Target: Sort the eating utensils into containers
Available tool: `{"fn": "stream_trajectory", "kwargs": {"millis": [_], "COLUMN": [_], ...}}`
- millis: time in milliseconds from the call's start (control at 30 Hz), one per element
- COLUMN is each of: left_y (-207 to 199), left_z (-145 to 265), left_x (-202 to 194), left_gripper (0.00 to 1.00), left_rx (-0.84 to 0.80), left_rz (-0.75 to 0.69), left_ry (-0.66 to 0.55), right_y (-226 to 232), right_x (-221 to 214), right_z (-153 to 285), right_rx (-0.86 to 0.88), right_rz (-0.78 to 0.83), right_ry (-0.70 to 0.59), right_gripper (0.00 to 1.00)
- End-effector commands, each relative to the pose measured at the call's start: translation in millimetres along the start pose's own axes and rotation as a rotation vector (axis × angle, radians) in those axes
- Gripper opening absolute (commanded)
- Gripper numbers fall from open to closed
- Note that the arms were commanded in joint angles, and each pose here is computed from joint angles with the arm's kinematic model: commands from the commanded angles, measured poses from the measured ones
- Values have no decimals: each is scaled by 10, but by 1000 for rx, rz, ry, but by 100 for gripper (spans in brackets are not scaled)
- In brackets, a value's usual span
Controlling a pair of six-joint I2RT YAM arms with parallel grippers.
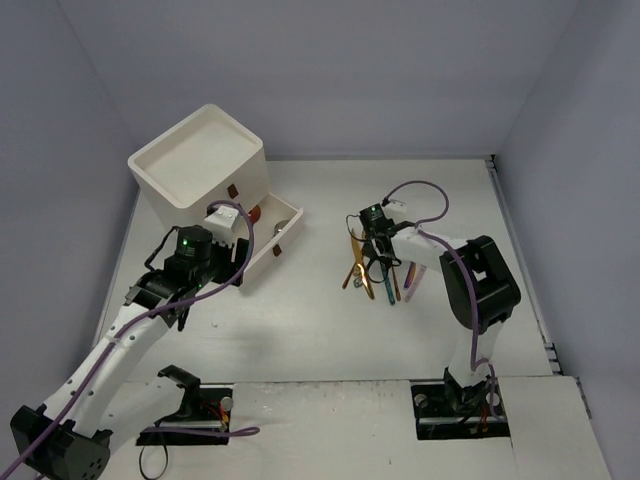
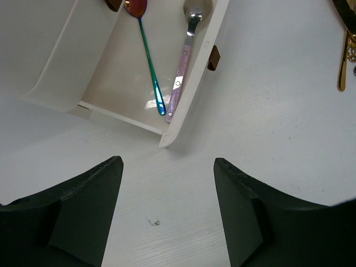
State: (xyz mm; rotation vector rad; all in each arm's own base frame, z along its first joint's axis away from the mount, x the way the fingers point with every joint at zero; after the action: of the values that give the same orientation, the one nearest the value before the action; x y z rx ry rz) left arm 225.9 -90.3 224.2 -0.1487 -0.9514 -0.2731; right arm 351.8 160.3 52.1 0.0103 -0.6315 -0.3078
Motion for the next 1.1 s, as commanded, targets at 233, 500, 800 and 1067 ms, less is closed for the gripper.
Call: {"fn": "stream_trajectory", "kwargs": {"millis": [233,500,800,1067], "left_y": [-27,-28,-30,-32], "left_z": [21,-4,-31,-57], "left_x": [241,229,215,193], "left_gripper": [63,63,63,63], "left_rx": [-17,-16,-15,-14], "left_rz": [26,26,25,25], "left_ry": [-84,-75,-64,-51], "right_y": [-128,-191,-337,9], "right_x": [199,670,904,1109], "right_z": [85,661,963,1101], "right_rx": [-50,-27,-91,46], "right_rz": [-55,-37,6,85], "right_ry": [-80,-264,-365,-369], "right_gripper": [0,0,0,0]}}
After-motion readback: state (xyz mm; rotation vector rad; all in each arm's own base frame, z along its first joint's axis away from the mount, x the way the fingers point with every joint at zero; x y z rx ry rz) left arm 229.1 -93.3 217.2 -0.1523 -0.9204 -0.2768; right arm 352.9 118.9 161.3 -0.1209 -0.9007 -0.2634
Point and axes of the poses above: each gripper's point midway between its finger pads, its own z axis back along the fingers, its own y axis along the line the jaws close on, x = y × z, the point moved 5 cm from there along z, back along the fingers, and after that the axes turned 2 degrees about z, right-handed, at the moved point
